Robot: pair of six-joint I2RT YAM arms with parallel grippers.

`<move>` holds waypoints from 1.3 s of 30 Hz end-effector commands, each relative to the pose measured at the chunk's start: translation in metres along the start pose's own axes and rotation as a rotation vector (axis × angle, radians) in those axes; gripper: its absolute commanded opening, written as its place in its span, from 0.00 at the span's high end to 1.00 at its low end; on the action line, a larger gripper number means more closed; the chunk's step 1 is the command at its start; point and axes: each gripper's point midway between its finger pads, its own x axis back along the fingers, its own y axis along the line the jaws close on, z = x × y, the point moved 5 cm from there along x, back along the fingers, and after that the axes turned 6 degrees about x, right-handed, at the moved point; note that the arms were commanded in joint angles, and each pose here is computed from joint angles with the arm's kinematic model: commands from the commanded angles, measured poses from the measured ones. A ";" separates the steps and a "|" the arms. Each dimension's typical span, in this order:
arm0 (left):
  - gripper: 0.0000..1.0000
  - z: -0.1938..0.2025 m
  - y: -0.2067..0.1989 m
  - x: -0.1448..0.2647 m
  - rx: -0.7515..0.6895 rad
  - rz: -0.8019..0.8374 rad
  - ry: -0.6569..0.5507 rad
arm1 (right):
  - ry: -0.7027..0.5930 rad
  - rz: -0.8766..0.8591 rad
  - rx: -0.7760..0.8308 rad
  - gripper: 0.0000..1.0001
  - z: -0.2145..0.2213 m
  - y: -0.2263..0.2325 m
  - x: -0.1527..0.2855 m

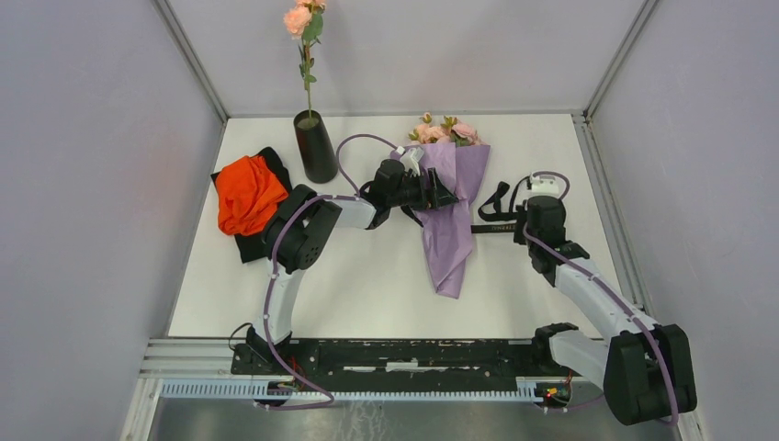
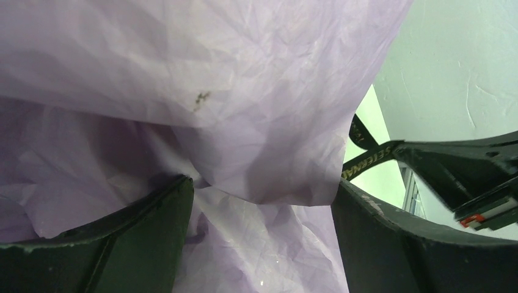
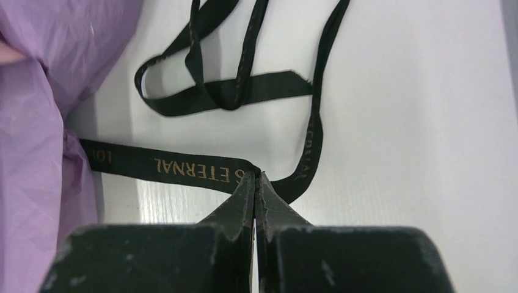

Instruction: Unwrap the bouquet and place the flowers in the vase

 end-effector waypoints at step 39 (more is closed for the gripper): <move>0.11 0.009 0.006 0.007 0.040 -0.012 0.029 | -0.062 -0.099 -0.069 0.26 -0.073 -0.004 -0.035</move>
